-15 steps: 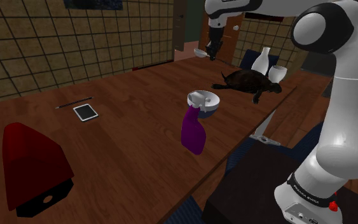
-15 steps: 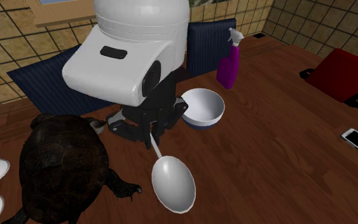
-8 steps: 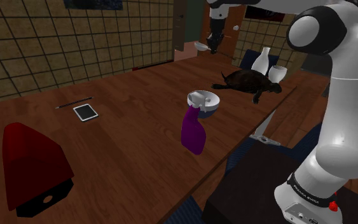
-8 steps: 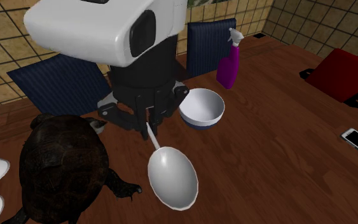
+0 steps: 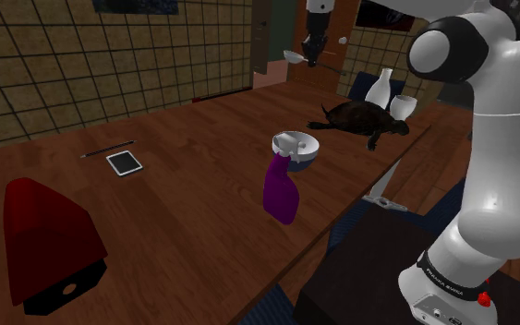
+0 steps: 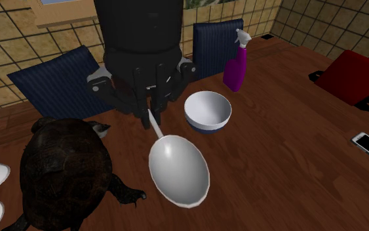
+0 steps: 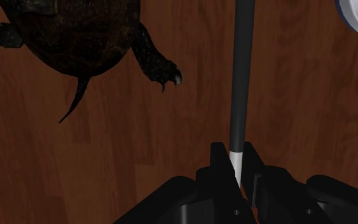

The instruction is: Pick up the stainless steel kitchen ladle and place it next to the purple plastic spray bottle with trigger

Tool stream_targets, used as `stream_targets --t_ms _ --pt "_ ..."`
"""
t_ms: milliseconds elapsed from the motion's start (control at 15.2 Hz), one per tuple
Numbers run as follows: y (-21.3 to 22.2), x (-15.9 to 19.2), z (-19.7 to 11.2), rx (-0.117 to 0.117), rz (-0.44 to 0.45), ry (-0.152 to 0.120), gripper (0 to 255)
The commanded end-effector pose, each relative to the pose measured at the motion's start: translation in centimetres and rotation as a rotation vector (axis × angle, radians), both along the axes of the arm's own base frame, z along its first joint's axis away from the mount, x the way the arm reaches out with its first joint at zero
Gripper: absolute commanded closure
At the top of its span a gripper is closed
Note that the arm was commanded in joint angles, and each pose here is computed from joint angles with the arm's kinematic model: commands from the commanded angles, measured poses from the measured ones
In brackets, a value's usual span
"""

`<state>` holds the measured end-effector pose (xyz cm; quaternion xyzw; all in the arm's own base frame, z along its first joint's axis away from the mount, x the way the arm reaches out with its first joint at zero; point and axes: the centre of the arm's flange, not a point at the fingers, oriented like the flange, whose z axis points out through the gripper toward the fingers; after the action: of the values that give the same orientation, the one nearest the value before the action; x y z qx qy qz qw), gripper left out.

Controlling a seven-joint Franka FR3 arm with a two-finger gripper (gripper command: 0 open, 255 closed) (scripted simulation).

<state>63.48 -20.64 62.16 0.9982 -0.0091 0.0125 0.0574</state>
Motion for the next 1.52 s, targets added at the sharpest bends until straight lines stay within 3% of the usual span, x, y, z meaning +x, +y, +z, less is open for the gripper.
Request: stream_targets --t_ms 0,264,1452 --pt "-0.1 0.0 1.1 0.000 0.000 0.000 255" --pt "-0.1 0.0 3.1 0.000 0.000 0.000 255" --pt "23.5 -3.2 3.2 0.000 0.000 0.000 255"
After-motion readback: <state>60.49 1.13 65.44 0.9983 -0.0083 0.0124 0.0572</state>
